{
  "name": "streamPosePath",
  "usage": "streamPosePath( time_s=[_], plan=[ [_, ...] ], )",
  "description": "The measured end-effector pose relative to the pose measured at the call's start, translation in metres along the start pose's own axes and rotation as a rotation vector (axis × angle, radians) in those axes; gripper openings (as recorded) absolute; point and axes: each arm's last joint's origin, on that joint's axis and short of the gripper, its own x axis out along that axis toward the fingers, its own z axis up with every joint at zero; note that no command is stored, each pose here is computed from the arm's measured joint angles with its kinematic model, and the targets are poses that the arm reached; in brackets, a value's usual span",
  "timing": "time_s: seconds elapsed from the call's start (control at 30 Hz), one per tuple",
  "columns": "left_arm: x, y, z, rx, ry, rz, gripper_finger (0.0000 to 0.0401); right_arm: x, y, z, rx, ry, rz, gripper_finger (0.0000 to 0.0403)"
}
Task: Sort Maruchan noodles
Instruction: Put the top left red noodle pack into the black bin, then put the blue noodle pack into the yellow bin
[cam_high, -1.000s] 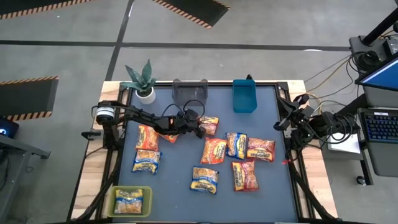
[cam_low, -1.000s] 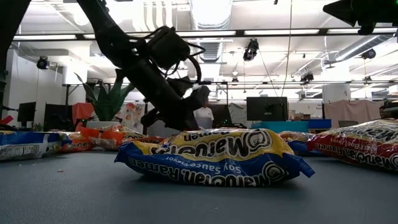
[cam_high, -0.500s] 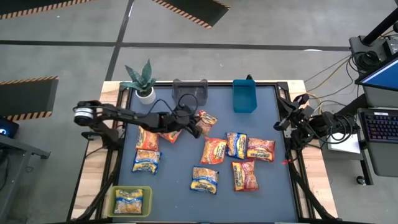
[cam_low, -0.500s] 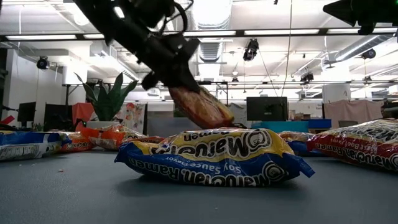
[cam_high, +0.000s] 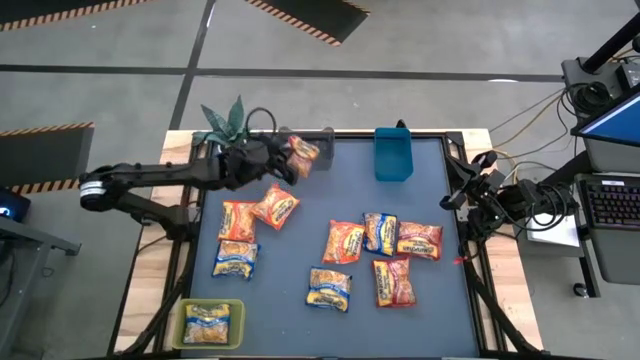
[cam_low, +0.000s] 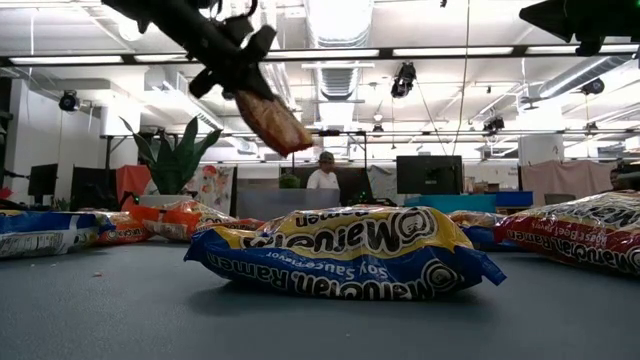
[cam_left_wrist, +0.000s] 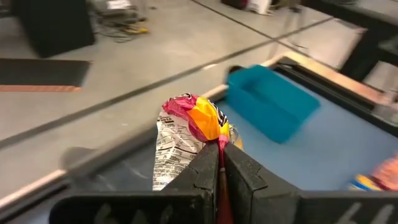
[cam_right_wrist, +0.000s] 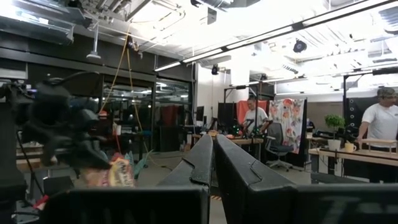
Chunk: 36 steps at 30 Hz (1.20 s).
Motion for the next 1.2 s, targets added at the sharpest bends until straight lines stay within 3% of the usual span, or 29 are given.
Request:
streamPosePath(
  time_s=[0.27,0.4,0.7,1.03,1.2],
  plan=[
    [0.036,0.037,0.002,0.011,0.050,0.176,0.0000,0.000,0.000,0.000,-0.009,0.001,-0.001,0.0009],
    [0.058,0.040,0.015,0.034,0.076,0.223,0.0000,0.000,0.000,0.000,-0.012,0.002,-0.004,0.0009],
    [0.103,0.041,0.019,0.168,0.295,0.421,0.0000,0.000,-0.001,-0.001,-0.032,0.021,-0.030,0.0009],
    [0.118,0.031,0.015,0.219,0.358,0.430,0.0000,0.000,-0.002,-0.002,-0.052,0.050,-0.071,0.0009],
    [0.115,0.022,0.002,0.248,0.416,0.327,0.0000,0.000,-0.002,-0.002,-0.051,0.050,-0.072,0.0009]
  ],
)
